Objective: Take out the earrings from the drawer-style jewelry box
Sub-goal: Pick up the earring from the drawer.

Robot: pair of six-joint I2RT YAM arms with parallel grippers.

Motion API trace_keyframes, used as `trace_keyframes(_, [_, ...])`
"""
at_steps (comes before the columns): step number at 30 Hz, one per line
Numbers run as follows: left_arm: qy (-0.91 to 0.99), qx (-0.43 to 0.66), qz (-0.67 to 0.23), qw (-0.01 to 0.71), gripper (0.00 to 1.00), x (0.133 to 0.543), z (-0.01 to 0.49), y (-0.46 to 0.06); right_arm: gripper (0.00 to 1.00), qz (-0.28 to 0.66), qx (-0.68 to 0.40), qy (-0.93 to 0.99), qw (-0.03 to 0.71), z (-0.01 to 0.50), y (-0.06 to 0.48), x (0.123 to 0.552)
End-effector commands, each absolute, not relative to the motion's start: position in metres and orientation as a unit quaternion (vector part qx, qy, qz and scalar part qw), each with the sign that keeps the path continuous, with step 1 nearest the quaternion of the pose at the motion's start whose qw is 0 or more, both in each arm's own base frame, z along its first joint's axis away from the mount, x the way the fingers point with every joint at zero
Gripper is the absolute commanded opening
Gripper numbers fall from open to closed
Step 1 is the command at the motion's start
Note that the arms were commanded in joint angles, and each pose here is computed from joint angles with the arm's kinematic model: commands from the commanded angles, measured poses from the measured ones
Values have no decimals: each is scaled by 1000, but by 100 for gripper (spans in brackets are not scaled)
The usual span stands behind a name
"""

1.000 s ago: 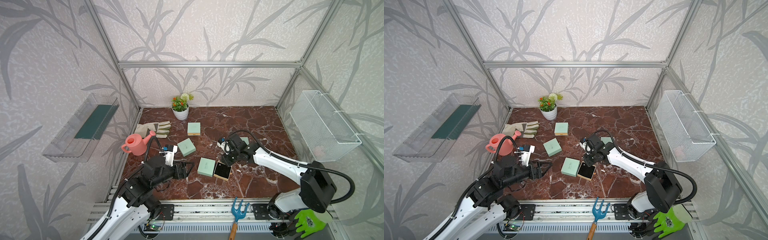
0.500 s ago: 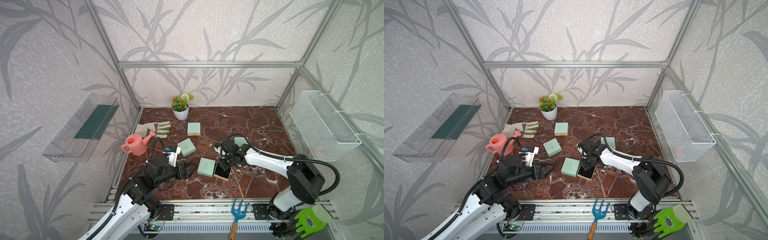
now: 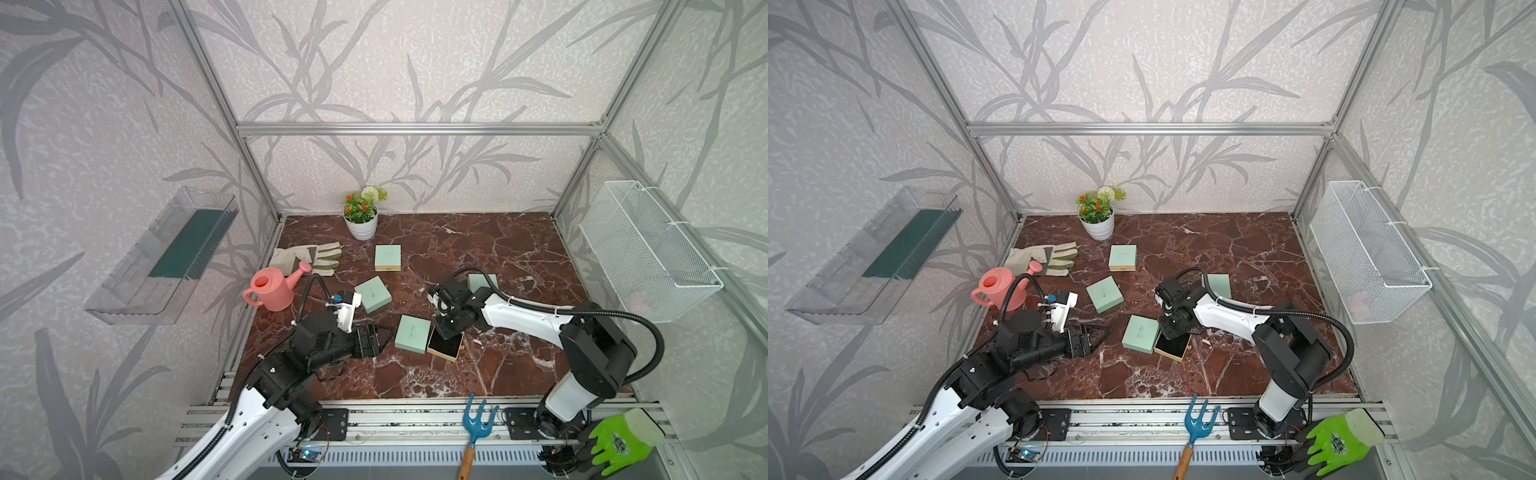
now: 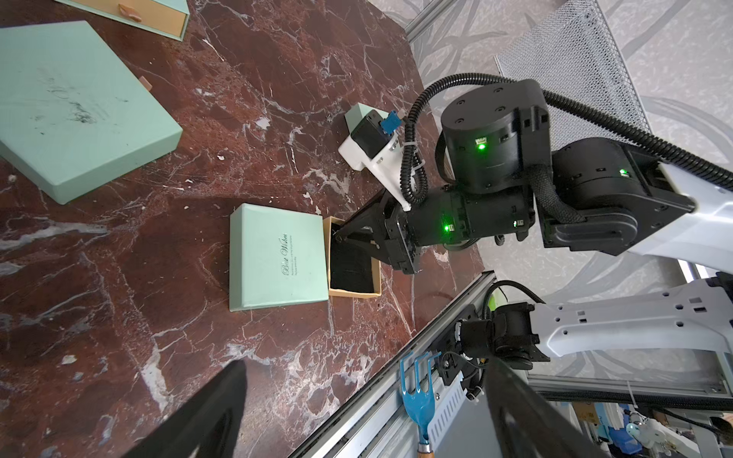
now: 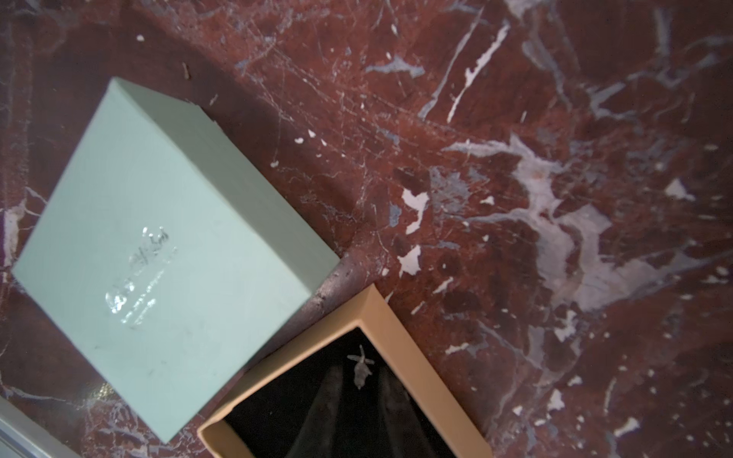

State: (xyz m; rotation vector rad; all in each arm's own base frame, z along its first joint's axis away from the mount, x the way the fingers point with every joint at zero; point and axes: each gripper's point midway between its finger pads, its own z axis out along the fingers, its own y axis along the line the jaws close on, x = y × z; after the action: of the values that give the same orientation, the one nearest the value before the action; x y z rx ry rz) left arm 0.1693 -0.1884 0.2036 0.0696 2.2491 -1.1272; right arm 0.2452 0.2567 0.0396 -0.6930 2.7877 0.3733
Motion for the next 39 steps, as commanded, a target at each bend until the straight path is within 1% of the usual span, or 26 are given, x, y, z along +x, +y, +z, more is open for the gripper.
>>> trace_keyframes(1, [848,22,-426,314,93,172,202,-187,15,127,-217,957,141,44,261,257])
trace_keyframes(4, [848,22,-426,314,93,172,201,-187,12,136,-206,957,150,44,263,259])
trace_keyframes(10, [848,21,-426,313,93,172,200,-187,3,139,-208,956,153,47,262,255])
trace_keyframes(17, [848,21,-427,314,93,173,199,-188,0,156,-210,952,161,62,258,245])
trace_keyframes(23, [848,21,-427,314,92,173,199,-188,0,165,-212,947,179,81,254,241])
trace_keyframes(26, [847,21,-428,313,92,173,199,-188,0,141,-208,946,204,95,244,252])
trace_keyframes(31, [847,17,-427,317,93,174,200,-187,0,112,-161,952,234,99,215,288])
trace_keyframes(34, [847,15,-424,320,93,173,199,-185,0,115,-122,959,230,94,196,309])
trace_keyframes(39, [846,11,-420,328,94,175,200,-182,0,100,-101,965,218,79,186,338])
